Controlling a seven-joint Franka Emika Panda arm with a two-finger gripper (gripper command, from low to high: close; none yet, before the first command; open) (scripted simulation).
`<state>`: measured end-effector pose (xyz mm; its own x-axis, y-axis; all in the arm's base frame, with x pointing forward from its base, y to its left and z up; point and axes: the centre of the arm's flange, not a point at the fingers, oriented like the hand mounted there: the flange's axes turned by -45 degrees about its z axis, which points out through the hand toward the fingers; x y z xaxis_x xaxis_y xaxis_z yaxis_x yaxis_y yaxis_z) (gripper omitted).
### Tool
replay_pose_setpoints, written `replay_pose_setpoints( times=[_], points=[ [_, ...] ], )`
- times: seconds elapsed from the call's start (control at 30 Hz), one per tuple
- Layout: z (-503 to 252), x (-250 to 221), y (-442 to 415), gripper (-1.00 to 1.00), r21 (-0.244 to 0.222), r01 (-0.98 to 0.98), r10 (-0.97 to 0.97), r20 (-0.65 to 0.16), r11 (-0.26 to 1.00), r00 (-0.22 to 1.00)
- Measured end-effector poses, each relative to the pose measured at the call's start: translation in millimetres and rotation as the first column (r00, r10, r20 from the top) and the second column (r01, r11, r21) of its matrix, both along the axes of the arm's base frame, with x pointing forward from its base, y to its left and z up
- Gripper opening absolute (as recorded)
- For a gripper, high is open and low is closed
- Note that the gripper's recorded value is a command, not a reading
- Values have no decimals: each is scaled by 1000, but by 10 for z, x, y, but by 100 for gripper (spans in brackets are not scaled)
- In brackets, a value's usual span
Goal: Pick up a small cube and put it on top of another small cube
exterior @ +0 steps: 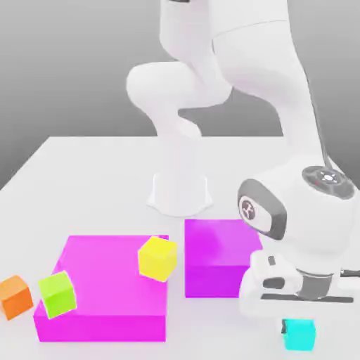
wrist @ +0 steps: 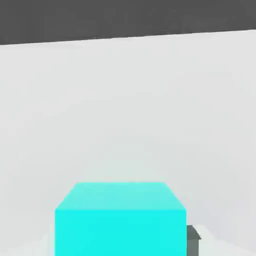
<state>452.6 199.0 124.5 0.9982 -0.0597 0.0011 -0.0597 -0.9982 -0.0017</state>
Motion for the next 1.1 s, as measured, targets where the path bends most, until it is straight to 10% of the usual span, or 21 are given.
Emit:
replay_pose_setpoints(
  times=[0.53,1.03,1.07,1.1],
  points=[
    [1395,-250,-1452,-100,-59,196,-196,8,979,981],
    [1312,-1004,-2398,-100,-1,355,-355,-1,935,935],
    [1251,-1011,-2398,100,-1,355,-355,-1,935,935],
    [1251,-1011,-2398,100,-1,355,-355,-1,935,935]
  ],
)
